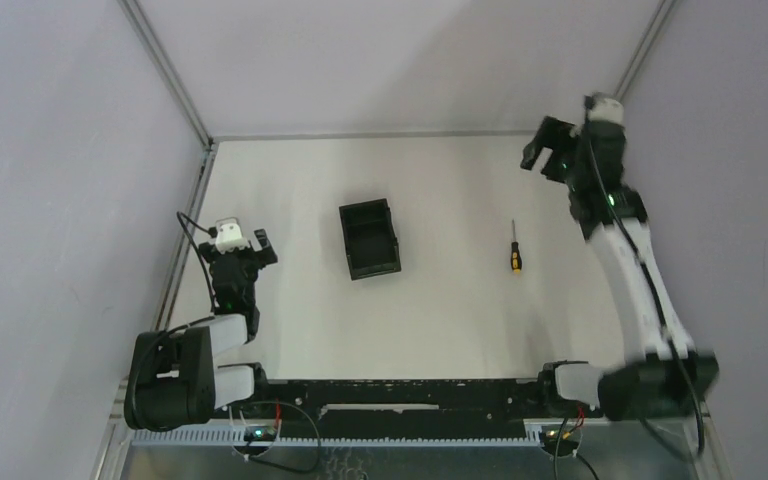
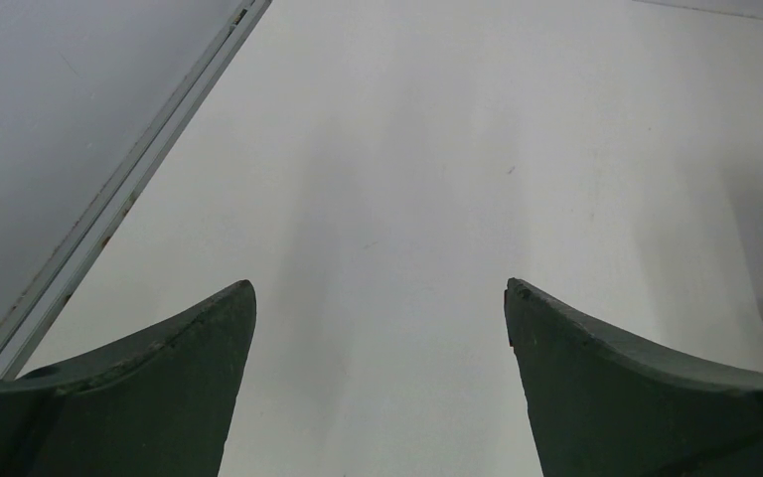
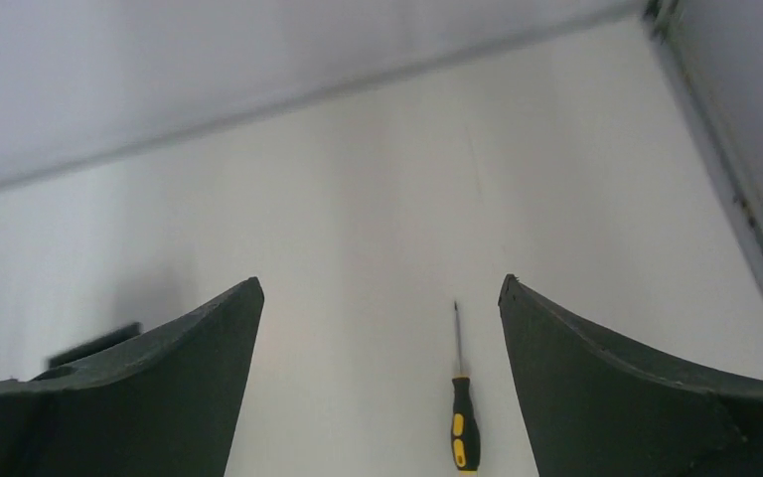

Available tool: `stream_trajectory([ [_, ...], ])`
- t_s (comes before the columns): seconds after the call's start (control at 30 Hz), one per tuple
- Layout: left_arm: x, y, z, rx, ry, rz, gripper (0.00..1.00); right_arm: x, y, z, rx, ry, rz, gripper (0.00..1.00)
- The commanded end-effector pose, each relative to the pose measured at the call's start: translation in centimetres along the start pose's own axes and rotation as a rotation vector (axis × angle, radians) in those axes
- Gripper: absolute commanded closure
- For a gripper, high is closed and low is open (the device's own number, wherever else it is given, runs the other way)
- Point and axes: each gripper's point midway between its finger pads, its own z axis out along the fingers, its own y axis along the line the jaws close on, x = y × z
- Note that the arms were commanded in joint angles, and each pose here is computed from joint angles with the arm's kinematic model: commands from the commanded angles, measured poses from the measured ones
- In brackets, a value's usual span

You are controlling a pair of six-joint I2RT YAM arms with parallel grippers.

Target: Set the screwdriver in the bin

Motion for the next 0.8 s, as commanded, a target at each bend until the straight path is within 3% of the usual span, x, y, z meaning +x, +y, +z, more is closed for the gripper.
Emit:
stream_trajectory([
  [0.0, -3.7, -0.3, 1.2, -0.002, -0.099, -0.002, 0.00, 13.6, -3.7, 2.9, 0.127, 0.642, -0.097, 0.06],
  [0.13, -3.7, -0.3, 1.2, -0.003, -0.100, -0.003, 0.00, 20.4, -4.6, 5.4, 0.132, 0.840, -0.081, 0.11],
  [0.4, -3.7, -0.3, 1.2, -0.004, -0.099, -0.003, 0.00, 28.5, -6.8, 6.6, 0.174, 1.037, -0.113, 0.27],
  [0.47, -3.7, -0.3, 1.2, -0.004, -0.099, -0.003, 0.00, 29.8, -7.4, 6.7, 0.188, 1.064, -0.115, 0.43],
  [0.6, -3.7, -0.3, 1.2, -0.004, -0.100, -0.003, 0.00, 30.1, -7.6, 6.5, 0.194, 1.081, -0.123, 0.94],
  [0.63, -3.7, -0.3, 1.2, -0.003, -0.100, -0.003, 0.00, 29.6, -7.5, 6.4, 0.196, 1.067, -0.131, 1.00],
  [0.77, -3.7, -0.3, 1.2, -0.003, -0.099, -0.002, 0.00, 25.3, -6.7, 5.5, 0.205, 1.013, -0.170, 1.00],
])
